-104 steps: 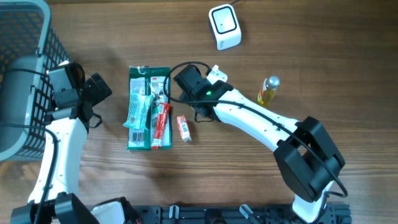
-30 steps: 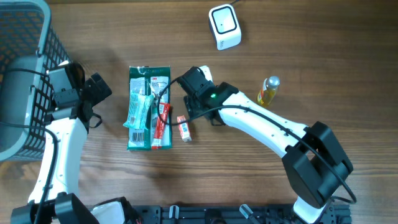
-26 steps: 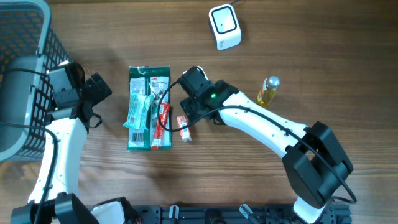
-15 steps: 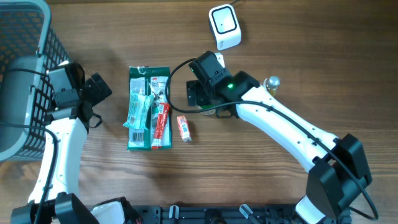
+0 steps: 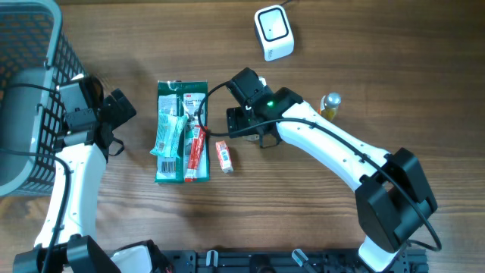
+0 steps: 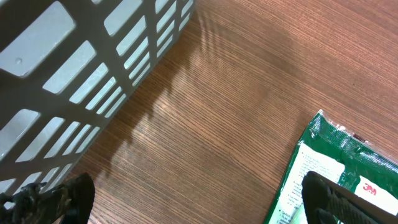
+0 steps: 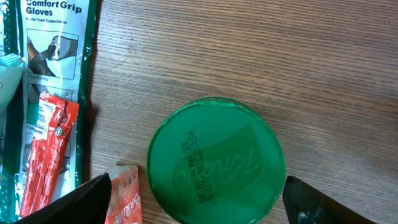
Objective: Scan the item barcode
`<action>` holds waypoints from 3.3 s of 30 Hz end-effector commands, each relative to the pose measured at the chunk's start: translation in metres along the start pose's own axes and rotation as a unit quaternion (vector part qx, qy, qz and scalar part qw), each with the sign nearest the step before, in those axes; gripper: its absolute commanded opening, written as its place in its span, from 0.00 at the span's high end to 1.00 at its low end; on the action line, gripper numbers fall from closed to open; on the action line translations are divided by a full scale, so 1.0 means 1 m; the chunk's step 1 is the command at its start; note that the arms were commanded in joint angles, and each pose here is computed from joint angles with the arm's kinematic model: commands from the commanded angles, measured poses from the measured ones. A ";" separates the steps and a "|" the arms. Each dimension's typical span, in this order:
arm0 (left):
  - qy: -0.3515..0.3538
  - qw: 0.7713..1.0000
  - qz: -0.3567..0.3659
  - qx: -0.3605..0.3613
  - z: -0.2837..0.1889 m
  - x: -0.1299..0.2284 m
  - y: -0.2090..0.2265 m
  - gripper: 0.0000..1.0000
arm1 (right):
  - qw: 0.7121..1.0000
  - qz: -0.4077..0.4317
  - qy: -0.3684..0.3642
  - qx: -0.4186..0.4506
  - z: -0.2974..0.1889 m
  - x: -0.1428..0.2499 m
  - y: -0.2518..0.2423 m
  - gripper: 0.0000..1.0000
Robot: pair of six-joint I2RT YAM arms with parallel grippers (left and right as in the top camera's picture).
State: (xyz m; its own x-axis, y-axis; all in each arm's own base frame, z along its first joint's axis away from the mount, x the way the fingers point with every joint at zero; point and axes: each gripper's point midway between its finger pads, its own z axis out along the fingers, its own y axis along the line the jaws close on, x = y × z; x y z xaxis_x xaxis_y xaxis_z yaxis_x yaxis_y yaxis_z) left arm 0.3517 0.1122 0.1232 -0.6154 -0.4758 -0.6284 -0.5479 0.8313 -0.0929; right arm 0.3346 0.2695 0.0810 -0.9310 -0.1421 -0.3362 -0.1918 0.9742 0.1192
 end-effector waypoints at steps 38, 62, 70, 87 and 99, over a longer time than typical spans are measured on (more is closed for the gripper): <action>-0.014 1.000 0.002 0.006 -0.006 -0.010 -0.002 0.00 | 0.983 0.045 -0.170 0.045 -0.169 -0.030 -0.050 0.00; -0.014 1.000 0.002 0.006 -0.006 -0.010 -0.002 0.00 | 0.972 0.184 -0.132 0.063 -0.207 -0.050 -0.164 0.17; -0.014 1.000 0.003 0.006 -0.006 -0.010 -0.002 0.00 | 0.977 0.184 -0.012 0.109 -0.127 -0.032 -0.185 0.18; -0.014 1.000 0.002 0.006 -0.006 -0.010 -0.002 0.00 | 0.966 0.180 0.118 0.146 -0.036 0.008 -0.197 0.24; -0.014 1.000 0.003 0.006 -0.006 -0.010 -0.002 0.00 | 0.971 0.172 0.103 0.131 -0.030 0.001 -0.194 0.34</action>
State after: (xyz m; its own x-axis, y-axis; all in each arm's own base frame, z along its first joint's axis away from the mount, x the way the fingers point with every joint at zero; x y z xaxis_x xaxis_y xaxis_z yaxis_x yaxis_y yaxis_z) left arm 0.3517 0.1122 0.1232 -0.6152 -0.4761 -0.6284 -0.5482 0.8312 -0.0931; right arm 0.3605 0.0716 0.0891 -0.9680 0.2101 -0.1373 0.2218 0.9722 -0.0758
